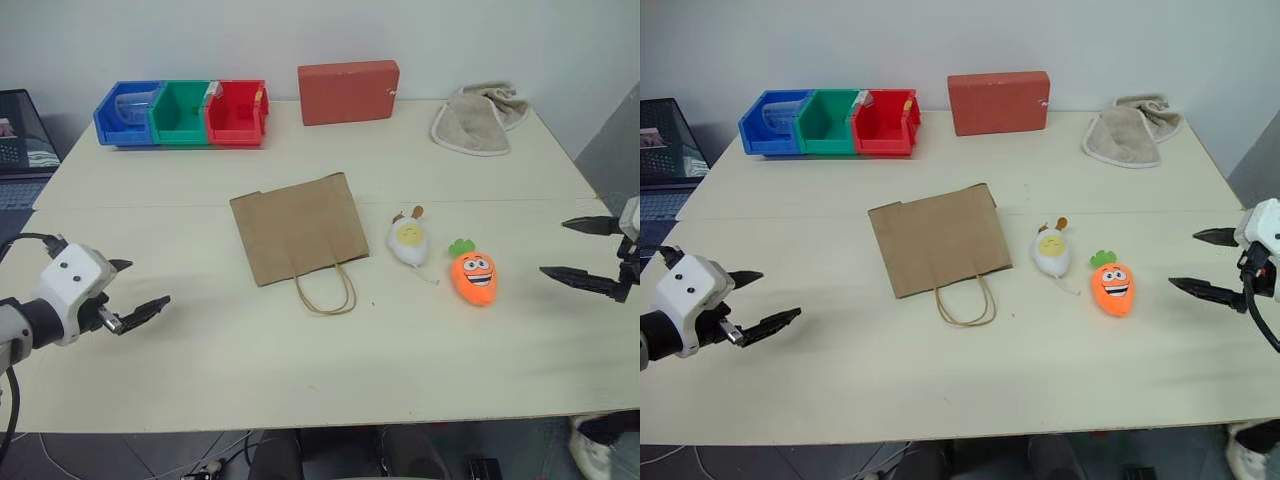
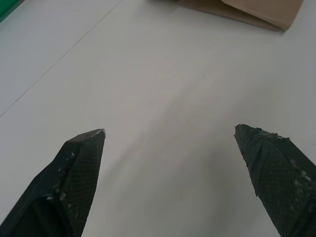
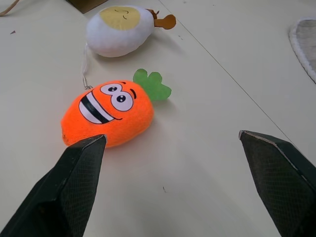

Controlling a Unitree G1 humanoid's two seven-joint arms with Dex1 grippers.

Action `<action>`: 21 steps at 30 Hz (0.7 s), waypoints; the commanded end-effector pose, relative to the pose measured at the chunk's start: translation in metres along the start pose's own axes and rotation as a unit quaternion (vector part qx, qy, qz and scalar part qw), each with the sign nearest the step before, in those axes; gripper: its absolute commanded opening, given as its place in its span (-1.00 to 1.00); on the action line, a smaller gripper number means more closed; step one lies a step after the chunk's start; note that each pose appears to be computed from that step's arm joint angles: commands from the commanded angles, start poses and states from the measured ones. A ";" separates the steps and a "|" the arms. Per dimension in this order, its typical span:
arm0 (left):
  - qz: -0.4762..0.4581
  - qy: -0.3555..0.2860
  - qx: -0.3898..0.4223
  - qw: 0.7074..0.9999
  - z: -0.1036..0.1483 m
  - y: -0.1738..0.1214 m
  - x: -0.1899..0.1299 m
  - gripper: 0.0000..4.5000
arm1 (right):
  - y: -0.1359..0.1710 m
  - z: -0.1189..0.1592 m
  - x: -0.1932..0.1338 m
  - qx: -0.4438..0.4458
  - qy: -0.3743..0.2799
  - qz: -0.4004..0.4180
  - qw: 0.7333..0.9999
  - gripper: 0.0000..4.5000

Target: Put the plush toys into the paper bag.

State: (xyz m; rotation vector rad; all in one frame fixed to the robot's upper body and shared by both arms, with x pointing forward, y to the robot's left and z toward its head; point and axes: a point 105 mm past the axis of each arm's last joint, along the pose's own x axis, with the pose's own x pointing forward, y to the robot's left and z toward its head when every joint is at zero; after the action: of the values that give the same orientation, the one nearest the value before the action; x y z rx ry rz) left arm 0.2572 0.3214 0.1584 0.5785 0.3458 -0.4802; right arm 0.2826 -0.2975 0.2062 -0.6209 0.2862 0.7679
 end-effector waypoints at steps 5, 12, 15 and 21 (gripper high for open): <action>0.021 -0.032 -0.004 0.999 0.013 0.005 -0.008 0.99 | -0.003 0.009 0.002 -0.019 -0.014 -0.002 1.000 1.00; 0.022 -0.022 -0.001 1.000 0.005 0.009 -0.010 0.99 | -0.005 0.009 0.006 -0.025 -0.017 -0.004 1.000 1.00; 0.023 -0.038 -0.006 0.999 0.008 0.009 -0.011 0.99 | -0.005 0.010 0.006 -0.027 -0.018 -0.004 0.999 1.00; 0.015 -0.053 -0.008 0.998 0.012 0.006 -0.013 0.99 | -0.006 0.012 0.008 -0.030 -0.023 -0.005 0.999 1.00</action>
State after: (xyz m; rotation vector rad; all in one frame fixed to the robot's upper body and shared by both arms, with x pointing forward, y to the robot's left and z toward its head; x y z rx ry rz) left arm 0.2538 0.3225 0.1616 0.5143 0.2926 -0.4831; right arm 0.2915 -0.2905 0.2043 -0.6277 0.2528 0.7840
